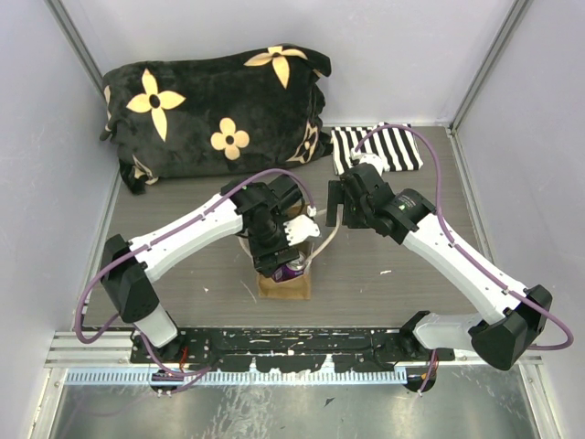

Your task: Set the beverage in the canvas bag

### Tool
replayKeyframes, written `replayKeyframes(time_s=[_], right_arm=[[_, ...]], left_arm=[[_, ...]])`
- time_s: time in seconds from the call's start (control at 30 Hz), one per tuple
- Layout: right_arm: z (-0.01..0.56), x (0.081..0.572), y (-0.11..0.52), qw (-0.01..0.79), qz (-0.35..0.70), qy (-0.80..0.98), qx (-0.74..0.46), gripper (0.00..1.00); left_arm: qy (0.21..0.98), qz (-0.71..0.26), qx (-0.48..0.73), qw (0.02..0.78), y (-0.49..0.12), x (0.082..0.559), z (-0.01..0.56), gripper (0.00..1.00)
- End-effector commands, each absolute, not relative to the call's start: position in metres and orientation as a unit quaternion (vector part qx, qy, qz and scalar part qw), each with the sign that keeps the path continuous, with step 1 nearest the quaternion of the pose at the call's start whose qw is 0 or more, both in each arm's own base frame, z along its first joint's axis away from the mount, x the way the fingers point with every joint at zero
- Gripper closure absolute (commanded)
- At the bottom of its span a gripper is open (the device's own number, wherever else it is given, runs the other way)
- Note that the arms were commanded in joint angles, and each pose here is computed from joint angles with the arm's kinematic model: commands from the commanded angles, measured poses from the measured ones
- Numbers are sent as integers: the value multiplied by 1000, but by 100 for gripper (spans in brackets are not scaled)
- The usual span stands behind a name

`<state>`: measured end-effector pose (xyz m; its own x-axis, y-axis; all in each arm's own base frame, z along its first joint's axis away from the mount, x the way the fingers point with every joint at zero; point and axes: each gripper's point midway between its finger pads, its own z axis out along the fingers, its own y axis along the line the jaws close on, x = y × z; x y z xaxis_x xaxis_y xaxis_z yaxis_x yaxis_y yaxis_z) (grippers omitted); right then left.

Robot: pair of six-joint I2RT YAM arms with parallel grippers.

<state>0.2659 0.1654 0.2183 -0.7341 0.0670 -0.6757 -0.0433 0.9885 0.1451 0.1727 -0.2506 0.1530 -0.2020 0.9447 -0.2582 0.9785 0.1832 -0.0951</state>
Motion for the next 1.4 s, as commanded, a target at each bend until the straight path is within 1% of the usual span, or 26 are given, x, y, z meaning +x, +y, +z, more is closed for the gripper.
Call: replayKeyframes(time_s=[0.0, 0.17, 0.4, 0.77, 1.07, 1.33, 1.37], right_arm=[[233, 270, 167, 389, 94, 917, 12, 10], [233, 270, 168, 389, 96, 916, 11, 10], [235, 269, 168, 390, 99, 915, 10, 10], [233, 263, 161, 393, 100, 914, 26, 10], [228, 263, 157, 393, 92, 914, 30, 10], [228, 267, 157, 394, 89, 914, 34, 10], [228, 268, 157, 394, 89, 914, 33, 10]], left_arm=[[786, -162, 594, 50, -256, 154, 173, 100], [802, -173, 569, 47, -256, 148, 183, 100], [831, -158, 532, 42, -254, 148, 171, 100], [861, -123, 489, 59, -260, 168, 155, 100], [875, -100, 469, 62, -258, 174, 137, 100], [875, -108, 468, 57, -260, 168, 129, 100], [874, -110, 470, 56, -261, 167, 129, 92]])
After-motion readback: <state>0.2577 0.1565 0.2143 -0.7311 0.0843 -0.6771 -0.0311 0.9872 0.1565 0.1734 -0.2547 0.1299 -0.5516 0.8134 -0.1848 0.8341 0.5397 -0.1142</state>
